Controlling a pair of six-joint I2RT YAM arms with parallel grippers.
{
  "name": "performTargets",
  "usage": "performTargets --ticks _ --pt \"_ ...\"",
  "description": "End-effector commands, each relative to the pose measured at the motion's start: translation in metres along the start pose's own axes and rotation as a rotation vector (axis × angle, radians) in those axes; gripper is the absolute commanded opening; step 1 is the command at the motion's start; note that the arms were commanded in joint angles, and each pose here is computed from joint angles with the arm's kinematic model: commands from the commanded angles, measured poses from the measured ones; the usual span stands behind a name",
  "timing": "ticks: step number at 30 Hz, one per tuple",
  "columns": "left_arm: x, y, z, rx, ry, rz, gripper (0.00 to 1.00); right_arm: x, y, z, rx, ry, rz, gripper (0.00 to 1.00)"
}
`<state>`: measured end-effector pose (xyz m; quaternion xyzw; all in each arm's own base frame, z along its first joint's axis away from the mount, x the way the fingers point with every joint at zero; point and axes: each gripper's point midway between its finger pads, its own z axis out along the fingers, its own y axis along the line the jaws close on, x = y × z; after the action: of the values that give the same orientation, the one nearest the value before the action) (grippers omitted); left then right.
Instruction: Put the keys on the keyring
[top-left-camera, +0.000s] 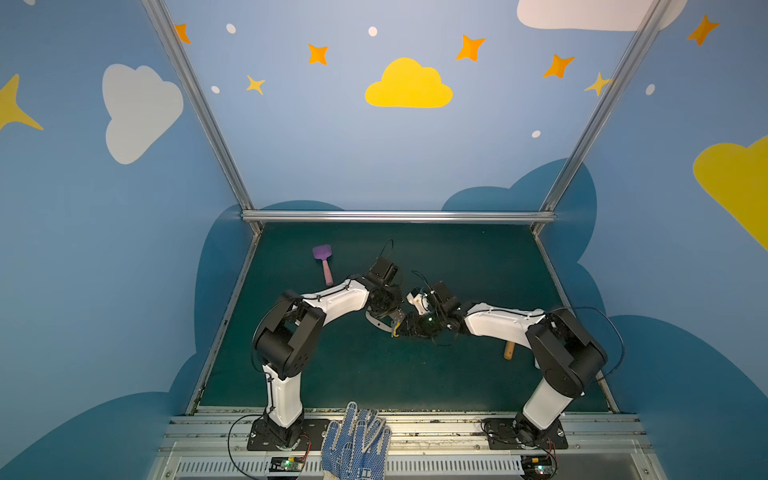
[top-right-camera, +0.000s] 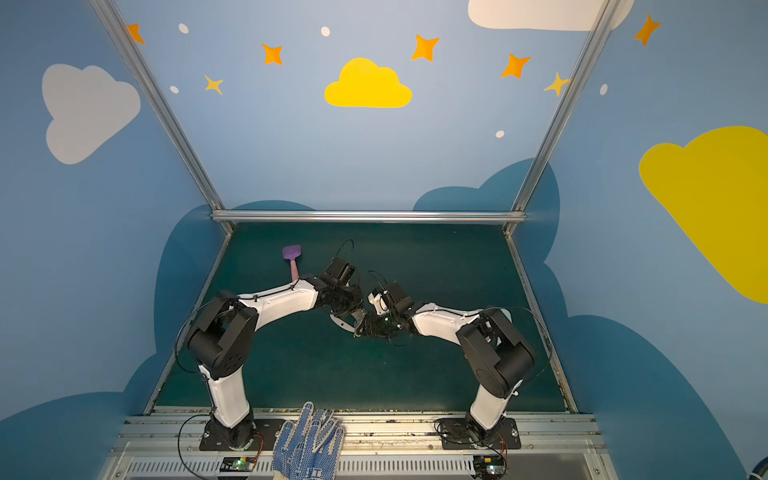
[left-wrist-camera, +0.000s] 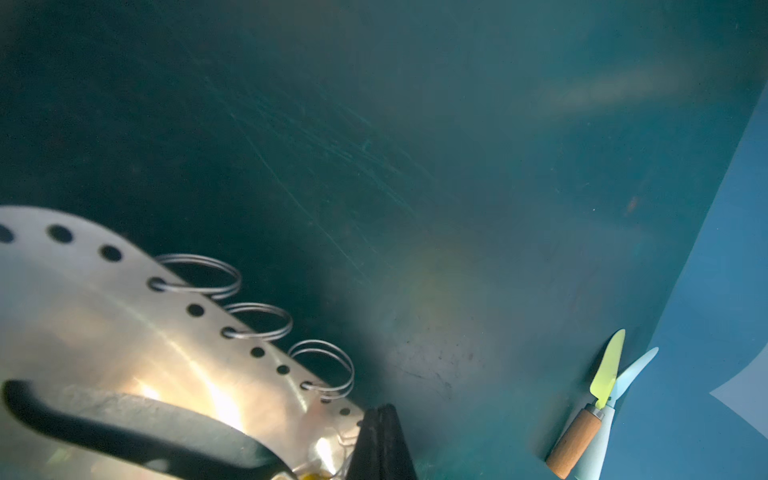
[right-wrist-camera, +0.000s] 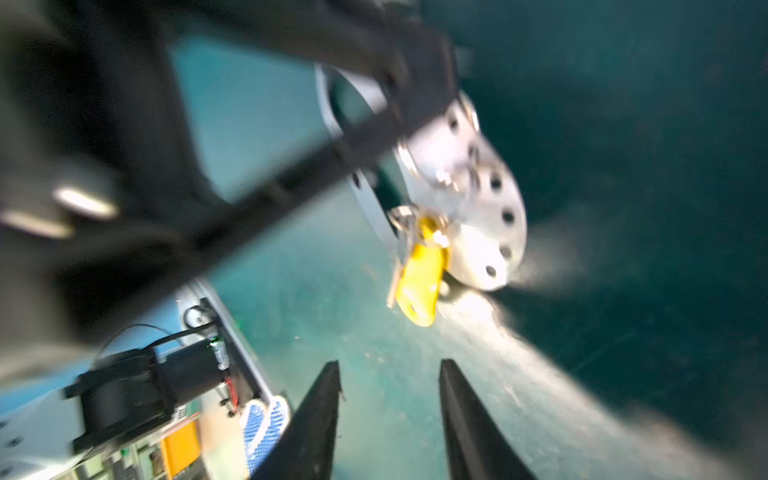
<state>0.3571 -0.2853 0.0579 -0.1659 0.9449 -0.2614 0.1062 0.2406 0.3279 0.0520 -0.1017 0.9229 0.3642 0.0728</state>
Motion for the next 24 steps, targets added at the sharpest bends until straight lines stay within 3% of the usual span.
performTargets --ticks 1,15,19,24 --pt "-0.004 0.001 0.001 -0.020 -0.008 -0.010 0.04 -0.016 0.001 -0.002 0.023 -0.088 -0.006 0.45" --pt "-0.007 -0.001 -0.003 -0.019 -0.021 -0.013 0.04 -0.017 0.001 0.028 0.007 -0.046 0.000 0.45" --pt "-0.008 -0.002 -0.003 -0.017 -0.023 -0.014 0.04 -0.017 0.002 0.033 -0.015 -0.036 0.002 0.36" --pt "-0.008 -0.001 -0.001 -0.022 -0.020 -0.014 0.04 -0.018 0.002 0.032 -0.025 -0.040 0.004 0.14"
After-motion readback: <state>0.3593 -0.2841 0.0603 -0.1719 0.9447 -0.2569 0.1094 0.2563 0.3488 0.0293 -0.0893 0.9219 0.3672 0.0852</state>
